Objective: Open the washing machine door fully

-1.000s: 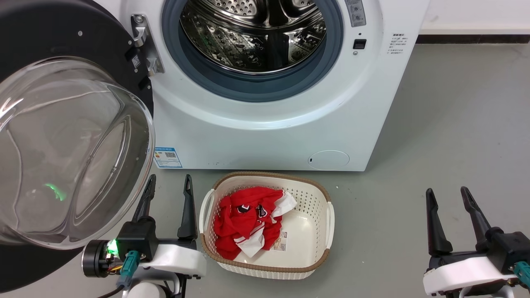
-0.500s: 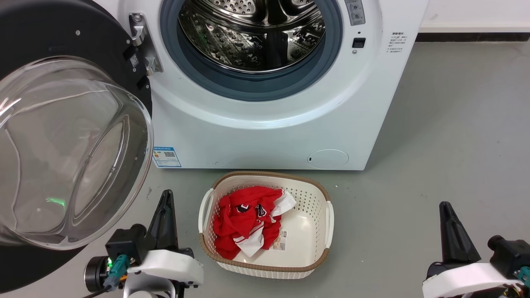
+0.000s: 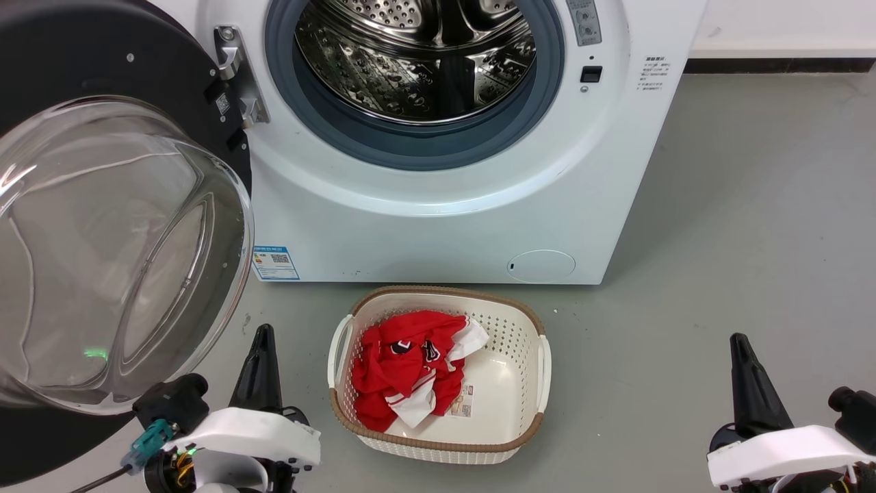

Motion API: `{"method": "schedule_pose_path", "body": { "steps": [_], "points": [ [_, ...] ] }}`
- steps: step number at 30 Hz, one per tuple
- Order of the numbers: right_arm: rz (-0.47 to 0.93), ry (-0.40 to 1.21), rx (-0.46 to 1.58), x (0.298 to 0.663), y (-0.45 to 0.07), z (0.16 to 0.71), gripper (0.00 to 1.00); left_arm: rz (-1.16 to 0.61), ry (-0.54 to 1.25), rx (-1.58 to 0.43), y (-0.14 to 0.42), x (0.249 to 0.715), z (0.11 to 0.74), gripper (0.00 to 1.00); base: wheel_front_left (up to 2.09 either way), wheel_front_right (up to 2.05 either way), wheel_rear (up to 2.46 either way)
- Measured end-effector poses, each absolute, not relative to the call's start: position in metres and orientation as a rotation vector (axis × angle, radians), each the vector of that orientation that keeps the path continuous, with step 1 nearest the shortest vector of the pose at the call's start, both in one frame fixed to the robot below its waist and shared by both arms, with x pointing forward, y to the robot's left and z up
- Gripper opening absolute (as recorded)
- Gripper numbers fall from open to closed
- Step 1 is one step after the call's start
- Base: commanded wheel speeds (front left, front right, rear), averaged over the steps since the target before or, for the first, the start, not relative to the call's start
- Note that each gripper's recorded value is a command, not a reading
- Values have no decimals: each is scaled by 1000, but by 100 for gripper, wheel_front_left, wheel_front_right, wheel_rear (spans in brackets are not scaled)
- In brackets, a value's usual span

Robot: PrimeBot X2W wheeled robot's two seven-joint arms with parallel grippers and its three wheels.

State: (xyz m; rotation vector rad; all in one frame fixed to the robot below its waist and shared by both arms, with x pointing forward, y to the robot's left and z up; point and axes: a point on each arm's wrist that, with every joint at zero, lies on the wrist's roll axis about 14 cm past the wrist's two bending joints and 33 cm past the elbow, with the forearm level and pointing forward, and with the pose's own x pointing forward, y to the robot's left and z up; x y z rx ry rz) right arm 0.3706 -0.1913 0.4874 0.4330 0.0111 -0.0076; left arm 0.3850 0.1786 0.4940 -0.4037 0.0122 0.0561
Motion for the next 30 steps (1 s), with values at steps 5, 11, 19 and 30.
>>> {"method": "schedule_pose_path", "body": {
  "steps": [5, 11, 19, 30],
  "points": [
    [-20, 20, 518, 371, -193, 486, 0, 67, 28, -491, 182, 385, 491, 0, 0, 0, 0],
    [-29, 18, 611, 374, -195, 488, 0, 77, 48, -587, 184, 385, 488, 0, 0, 0, 0],
    [-41, 26, 756, 377, -196, 488, 0, 87, 67, -737, 188, 385, 485, 0, 0, 0, 0],
    [-51, 31, 923, 379, -198, 488, 0, 85, 77, -910, 189, 385, 484, 0, 0, 0, 0]
  ]
}}
